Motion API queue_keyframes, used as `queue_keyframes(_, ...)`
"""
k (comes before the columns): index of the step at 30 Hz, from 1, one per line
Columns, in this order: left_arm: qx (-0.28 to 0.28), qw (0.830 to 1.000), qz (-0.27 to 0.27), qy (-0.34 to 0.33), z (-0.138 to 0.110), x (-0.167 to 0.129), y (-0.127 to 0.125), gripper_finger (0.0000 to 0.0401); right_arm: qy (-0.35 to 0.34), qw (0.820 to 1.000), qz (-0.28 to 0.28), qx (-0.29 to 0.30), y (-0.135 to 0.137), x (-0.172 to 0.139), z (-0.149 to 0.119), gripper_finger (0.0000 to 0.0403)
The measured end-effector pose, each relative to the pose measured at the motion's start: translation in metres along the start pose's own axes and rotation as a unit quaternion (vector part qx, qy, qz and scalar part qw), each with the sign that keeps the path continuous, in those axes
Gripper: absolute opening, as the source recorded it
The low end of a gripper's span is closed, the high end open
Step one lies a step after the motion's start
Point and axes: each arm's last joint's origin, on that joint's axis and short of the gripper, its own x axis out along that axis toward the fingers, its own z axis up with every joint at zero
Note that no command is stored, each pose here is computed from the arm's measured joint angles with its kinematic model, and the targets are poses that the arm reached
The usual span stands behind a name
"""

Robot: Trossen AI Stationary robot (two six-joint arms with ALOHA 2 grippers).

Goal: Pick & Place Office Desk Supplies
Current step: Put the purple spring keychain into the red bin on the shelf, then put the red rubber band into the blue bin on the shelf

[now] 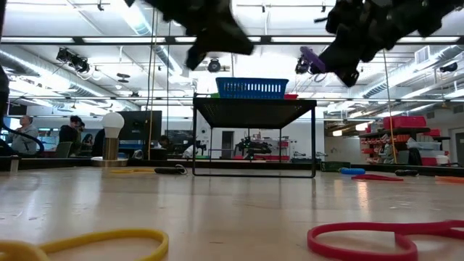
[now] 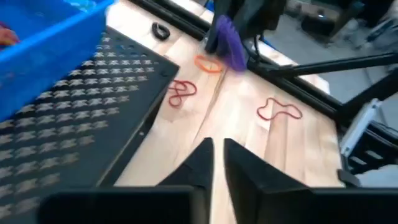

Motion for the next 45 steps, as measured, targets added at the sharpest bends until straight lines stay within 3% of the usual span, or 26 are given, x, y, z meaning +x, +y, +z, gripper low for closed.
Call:
queue_keyframes(3,-0.011,0.999,-0.027,-0.034,-0.009,-0.014,0.021,0.0008,0.006,0.999,-0.051,-0.002,0.004,-0.012,0.020,0.0021)
queue_keyframes(8,-0.018,0.991,-0.046,-0.126,-0.019,-0.037,0.050,0.0007,-0.015,0.992,-0.125,-0.005,0.007,-0.031,0.062,0.0021)
queue_keyframes(11,-0.019,0.984,-0.029,-0.174,-0.025,-0.045,0.067,0.0007,-0.042,0.985,-0.168,0.018,0.000,-0.040,0.093,0.0020)
queue_keyframes(16,-0.029,0.973,-0.013,-0.227,-0.027,-0.050,0.089,0.0008,-0.043,0.968,-0.245,0.043,-0.035,-0.033,0.142,0.0020)
queue_keyframes(20,-0.028,0.974,0.011,-0.226,-0.026,-0.048,0.101,0.0012,0.005,0.956,-0.290,0.040,-0.080,-0.008,0.167,0.0020)
queue_keyframes(26,0.004,0.971,0.023,-0.239,-0.022,-0.049,0.105,0.0011,0.079,0.941,-0.322,0.069,-0.140,0.022,0.176,0.0020)
queue_keyframes(30,0.004,0.971,0.023,-0.239,-0.022,-0.049,0.105,0.0011,0.112,0.938,-0.320,0.072,-0.161,0.038,0.168,0.0027)
queue_keyframes(45,-0.003,0.970,0.024,-0.240,-0.022,-0.049,0.106,0.0011,0.129,0.930,-0.327,0.102,-0.170,0.051,0.160,0.0150)
